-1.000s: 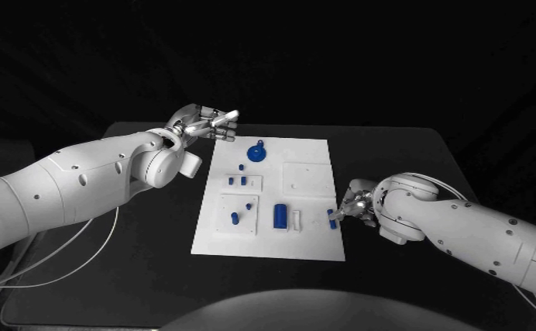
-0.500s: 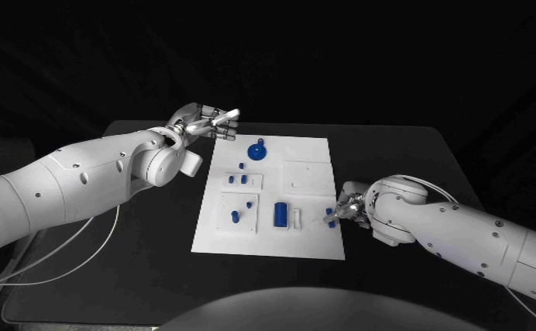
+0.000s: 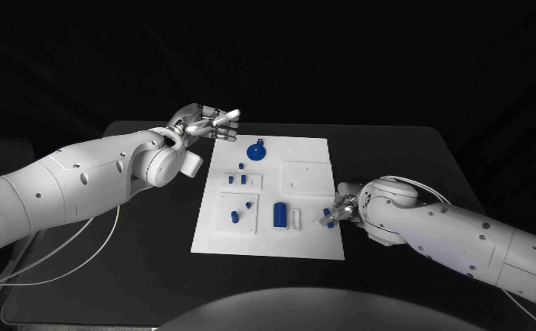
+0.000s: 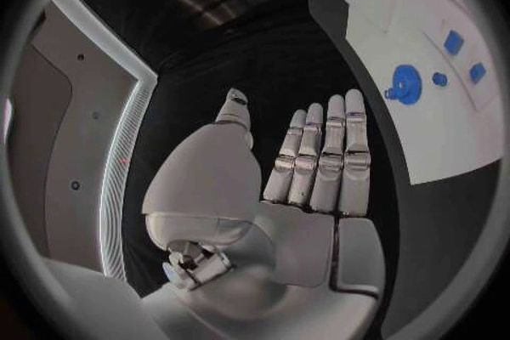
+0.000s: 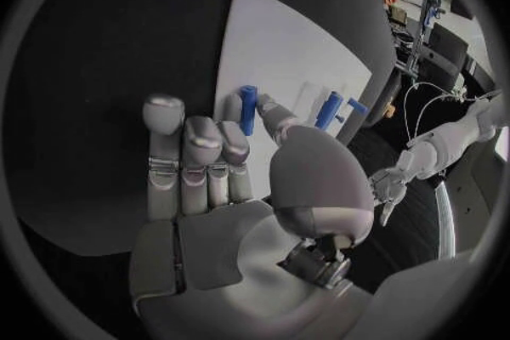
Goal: Assemble the parts on the task board
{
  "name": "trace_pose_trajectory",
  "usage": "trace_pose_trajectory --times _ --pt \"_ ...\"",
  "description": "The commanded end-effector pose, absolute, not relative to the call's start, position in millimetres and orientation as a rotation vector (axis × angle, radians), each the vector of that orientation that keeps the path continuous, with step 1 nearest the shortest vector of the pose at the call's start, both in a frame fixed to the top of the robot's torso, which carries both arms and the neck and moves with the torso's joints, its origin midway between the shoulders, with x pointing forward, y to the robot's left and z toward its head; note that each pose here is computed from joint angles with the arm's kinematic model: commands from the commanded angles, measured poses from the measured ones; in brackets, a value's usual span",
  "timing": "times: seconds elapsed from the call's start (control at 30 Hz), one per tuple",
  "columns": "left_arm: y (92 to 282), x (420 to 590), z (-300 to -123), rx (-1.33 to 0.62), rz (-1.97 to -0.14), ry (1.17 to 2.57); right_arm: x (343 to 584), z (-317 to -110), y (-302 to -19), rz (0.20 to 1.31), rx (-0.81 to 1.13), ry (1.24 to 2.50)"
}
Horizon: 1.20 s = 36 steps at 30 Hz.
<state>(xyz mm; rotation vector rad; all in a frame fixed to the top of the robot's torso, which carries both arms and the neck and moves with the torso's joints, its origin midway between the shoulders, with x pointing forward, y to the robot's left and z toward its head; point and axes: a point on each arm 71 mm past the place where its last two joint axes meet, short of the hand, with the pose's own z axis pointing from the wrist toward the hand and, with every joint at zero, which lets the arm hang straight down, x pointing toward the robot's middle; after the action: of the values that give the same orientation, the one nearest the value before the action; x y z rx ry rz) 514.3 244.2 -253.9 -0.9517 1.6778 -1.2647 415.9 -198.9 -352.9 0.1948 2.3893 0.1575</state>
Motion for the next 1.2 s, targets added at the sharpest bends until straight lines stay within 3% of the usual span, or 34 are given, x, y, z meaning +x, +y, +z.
trace_pose_trajectory --times 0.03,0.47,1.2 --pt "240.7 513.7 -253.4 -0.945 -1.292 1.689 411.0 -364.3 -198.5 0.072 0.128 2.409" --pt "241.9 512.9 -254.2 -0.950 -1.287 1.704 409.4 -375.4 -198.7 0.098 0.234 2.454" --pt "242.7 511.9 -255.5 -0.949 -1.277 1.727 401.3 -363.8 -188.5 0.340 0.523 2.416"
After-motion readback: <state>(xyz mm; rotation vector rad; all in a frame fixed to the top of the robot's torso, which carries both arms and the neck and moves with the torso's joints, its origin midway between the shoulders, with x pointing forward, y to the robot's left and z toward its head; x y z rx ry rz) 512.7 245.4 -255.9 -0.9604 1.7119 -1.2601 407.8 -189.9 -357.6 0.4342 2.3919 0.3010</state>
